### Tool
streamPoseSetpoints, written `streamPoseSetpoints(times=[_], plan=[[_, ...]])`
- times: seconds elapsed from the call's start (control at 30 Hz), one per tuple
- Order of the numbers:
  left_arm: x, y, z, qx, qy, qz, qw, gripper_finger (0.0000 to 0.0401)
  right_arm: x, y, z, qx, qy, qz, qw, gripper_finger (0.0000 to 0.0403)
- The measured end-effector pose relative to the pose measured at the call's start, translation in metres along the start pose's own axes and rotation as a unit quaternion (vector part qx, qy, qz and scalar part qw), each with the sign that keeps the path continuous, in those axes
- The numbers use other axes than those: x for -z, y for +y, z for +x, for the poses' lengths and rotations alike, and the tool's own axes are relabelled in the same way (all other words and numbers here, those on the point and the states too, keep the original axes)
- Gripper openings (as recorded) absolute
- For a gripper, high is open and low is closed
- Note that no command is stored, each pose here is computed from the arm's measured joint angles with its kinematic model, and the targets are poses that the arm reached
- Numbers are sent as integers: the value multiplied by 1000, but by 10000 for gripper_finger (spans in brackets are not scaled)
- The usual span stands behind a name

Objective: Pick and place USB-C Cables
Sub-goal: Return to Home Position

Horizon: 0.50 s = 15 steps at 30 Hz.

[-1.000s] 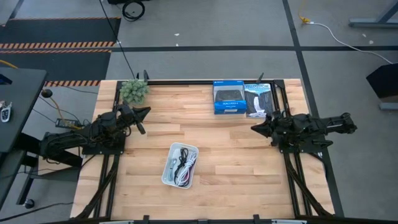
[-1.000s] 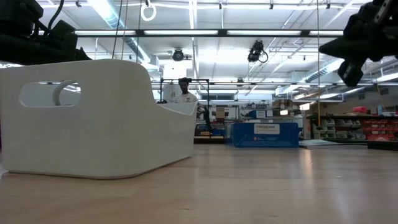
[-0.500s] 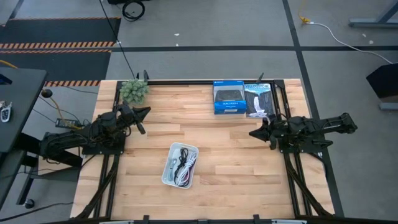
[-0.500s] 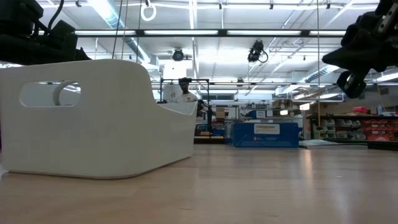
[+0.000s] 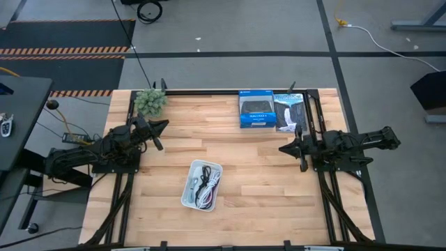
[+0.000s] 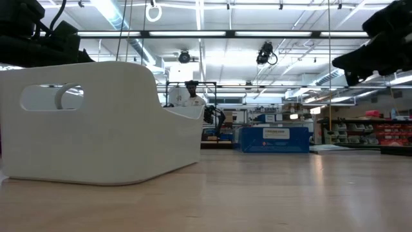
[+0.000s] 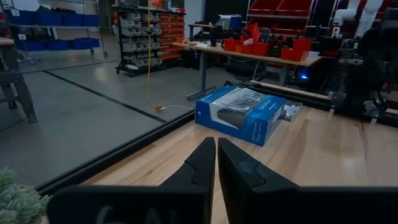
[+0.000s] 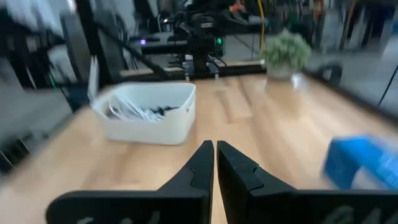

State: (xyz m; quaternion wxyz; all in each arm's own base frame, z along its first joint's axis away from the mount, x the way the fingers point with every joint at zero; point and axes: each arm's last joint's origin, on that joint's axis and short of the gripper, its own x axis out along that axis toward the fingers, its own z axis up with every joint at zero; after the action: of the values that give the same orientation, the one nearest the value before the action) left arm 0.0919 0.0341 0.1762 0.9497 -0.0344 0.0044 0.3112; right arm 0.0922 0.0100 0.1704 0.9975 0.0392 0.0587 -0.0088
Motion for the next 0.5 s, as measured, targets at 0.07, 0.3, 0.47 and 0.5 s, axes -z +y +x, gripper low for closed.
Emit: streamPoseSetpoints(times=[0.07,0.3,0.47,0.5], plan=[[0,0,0,0,0,0,1000,25,0,0,0,0,0,-56,998,26],[0,0,0,0,0,0,1000,25,0,0,0,0,0,-99,995,25],[0,0,0,0,0,0,1000,25,0,0,0,0,0,-99,995,25],[0,0,0,0,0,0,1000,25,0,0,0,0,0,-99,995,25]])
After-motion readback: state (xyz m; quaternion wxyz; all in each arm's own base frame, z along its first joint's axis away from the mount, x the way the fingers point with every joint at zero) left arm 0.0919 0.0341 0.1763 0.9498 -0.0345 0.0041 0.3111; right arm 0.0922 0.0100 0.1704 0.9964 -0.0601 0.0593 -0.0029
